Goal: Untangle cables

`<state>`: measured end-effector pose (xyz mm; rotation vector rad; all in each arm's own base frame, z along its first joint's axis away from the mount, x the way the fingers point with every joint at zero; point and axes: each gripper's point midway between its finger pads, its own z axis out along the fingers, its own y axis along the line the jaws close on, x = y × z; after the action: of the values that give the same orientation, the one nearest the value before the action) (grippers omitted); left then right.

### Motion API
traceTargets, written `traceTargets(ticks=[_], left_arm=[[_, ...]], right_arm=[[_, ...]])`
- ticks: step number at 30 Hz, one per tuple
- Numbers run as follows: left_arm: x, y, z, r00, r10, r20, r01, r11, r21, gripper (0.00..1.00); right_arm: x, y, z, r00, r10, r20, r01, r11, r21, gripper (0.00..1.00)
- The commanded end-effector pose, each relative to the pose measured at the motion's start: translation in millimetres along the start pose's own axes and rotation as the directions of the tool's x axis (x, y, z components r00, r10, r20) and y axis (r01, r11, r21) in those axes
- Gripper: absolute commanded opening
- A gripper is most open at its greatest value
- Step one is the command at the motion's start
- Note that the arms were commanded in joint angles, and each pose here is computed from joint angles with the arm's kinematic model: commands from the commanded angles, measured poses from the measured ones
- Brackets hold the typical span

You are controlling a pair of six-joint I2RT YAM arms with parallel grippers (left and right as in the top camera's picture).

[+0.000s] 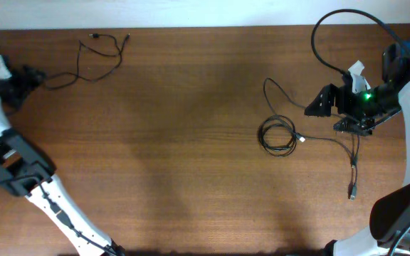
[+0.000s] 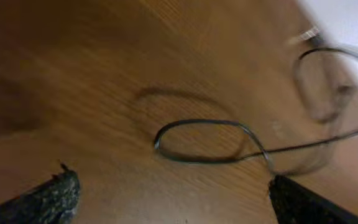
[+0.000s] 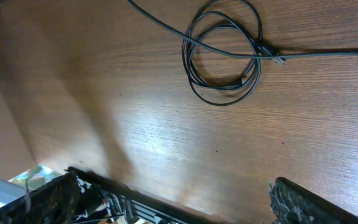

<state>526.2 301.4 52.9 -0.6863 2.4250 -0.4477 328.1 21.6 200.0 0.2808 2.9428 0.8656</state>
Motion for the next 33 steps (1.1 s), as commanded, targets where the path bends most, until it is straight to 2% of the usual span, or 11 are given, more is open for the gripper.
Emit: traceTargets(ticks=[1,5,8,11,13,15,24,27,28,29,33], left_arm=[[3.4,4.2,17.8,0.987,0.156,-0.038,-0.16,0.97,-0.182,1.0],[4.4,8.0,23.5,0.971,0.227,-0.08,-0.241,0.918,-0.315,0.96],[7.3,24.7,23.8,0.969,0.222,-0.11,-0.248,0.874,-0.419,0.87],[11.8,29.8,27.8,0.969,0.215,-0.121,-0.246,0.873,-0.421,0.84],[11.5,33.0,30.4,0.97,0.214,-0.117,-0.244,0.873,-0.423,0.69],[9.9,33.5,31.8,0.97,0.218,-0.11,-0.244,0.873,-0.423,0.63],[18.9,43.9,51.3,0.97,0.211,-0.122,-0.243,0.875,-0.418,0.57],[9.2,43.8,53.5,0.97,0.23,-0.085,-0.244,0.873,-0.423,0.36],[3.6,43.0,53.4,0.969,0.239,-0.065,-0.243,0.872,-0.426,0.22],[-1.9,41.9,52.9,0.969,0.245,-0.044,-0.24,0.871,-0.428,0.15],[-21.9,37.9,51.5,0.961,0.274,0.03,-0.235,0.868,-0.437,0.05]], right_arm=[[1.5,-0.5,2.5,1.0,-0.019,-0.008,0.019,1.0,0.009,0.98],[0.6,-0.5,2.5,1.0,-0.021,-0.004,0.021,1.0,0.009,0.98],[-2.1,-0.5,2.5,1.0,-0.028,0.007,0.028,1.0,0.01,0.99],[-2.7,-0.5,2.5,1.0,-0.029,0.009,0.029,1.0,0.01,0.98],[-3.0,-0.5,2.5,1.0,-0.03,0.01,0.03,1.0,0.01,0.98],[-3.7,-0.5,2.4,0.999,-0.032,0.012,0.032,0.999,0.01,0.99],[-4.3,-0.6,2.4,0.999,-0.033,0.015,0.033,0.999,0.01,0.98],[-4.2,-0.5,2.4,0.999,-0.033,0.014,0.032,0.999,0.01,0.99],[-4.2,-0.5,2.4,0.999,-0.033,0.015,0.033,0.999,0.01,0.98],[-4.2,-0.5,2.4,0.999,-0.032,0.015,0.032,0.999,0.01,0.98],[-4.2,-0.5,2.4,0.999,-0.032,0.014,0.032,0.999,0.01,0.98]])
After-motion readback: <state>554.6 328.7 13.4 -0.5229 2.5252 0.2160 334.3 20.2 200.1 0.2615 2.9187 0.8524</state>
